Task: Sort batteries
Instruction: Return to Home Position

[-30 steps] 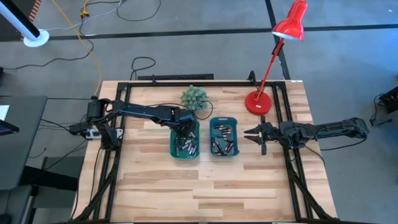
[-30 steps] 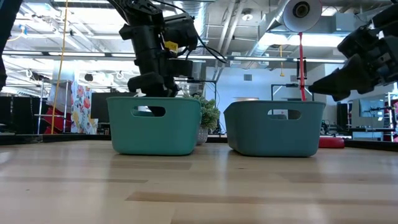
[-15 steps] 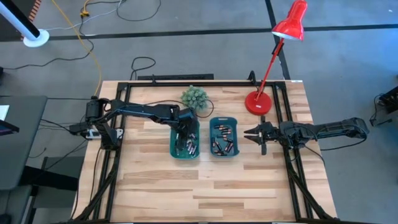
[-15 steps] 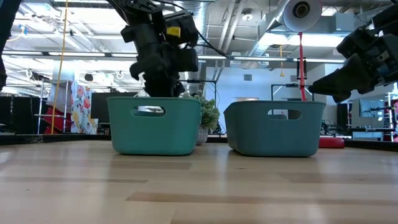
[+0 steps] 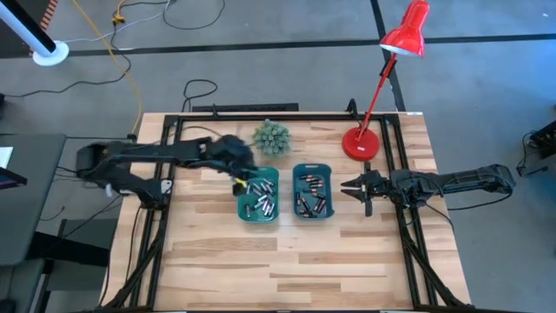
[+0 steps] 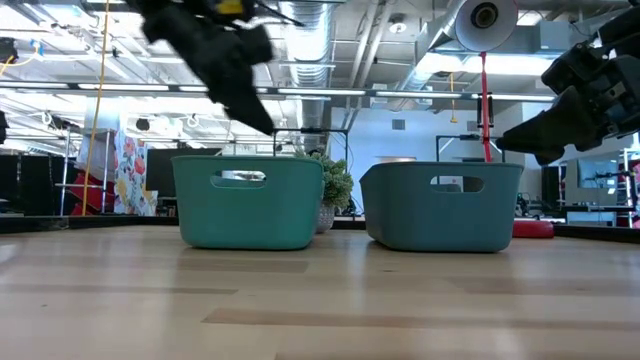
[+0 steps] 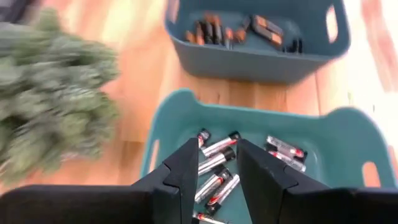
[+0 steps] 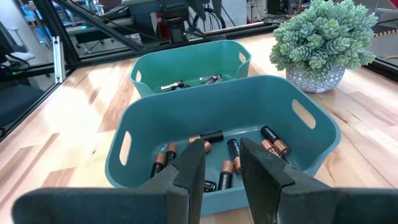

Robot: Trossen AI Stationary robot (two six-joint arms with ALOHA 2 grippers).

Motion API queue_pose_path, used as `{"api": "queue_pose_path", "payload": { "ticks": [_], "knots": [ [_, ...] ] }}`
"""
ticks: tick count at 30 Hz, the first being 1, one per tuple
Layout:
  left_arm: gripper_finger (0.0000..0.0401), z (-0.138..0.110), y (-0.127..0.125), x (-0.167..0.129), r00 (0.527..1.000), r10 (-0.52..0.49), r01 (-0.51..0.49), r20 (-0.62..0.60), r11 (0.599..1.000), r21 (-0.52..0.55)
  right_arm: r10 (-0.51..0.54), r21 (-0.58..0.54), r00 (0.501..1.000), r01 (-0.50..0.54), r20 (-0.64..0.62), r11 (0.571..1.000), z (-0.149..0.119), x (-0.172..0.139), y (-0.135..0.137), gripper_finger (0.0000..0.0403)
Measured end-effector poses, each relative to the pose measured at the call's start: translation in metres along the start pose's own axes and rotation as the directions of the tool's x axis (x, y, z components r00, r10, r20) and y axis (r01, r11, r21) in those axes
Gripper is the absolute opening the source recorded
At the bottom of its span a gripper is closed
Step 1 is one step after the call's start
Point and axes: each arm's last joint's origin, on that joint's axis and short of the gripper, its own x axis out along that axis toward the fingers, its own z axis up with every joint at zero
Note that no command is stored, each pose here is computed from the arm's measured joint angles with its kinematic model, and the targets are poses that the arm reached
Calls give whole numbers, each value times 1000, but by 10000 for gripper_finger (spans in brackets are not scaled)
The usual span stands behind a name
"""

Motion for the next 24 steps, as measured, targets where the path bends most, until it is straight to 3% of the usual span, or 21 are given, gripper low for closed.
{"api": "queue_pose_path", "payload": {
  "ticks": [4, 11, 16, 24],
  "knots": [
    [105, -30, -5, -32, 990, 64, -54, 126, 995, -81, 0, 0, 1000, 0, 0, 1000, 0, 0, 0, 118],
    [106, -93, -20, -74, 956, 54, -15, 289, 990, -138, 0, -2, 1000, 0, 0, 1000, 0, 0, 0, 118],
    [106, -128, -29, -86, 850, 29, 66, 526, 985, -162, 0, -2, 1000, 0, 0, 1000, 0, 0, 0, 118],
    [106, -174, -34, -78, 723, 109, 70, 683, 971, -229, 0, -2, 1000, 0, 0, 1000, 0, 0, 0, 118]
  ]
}}
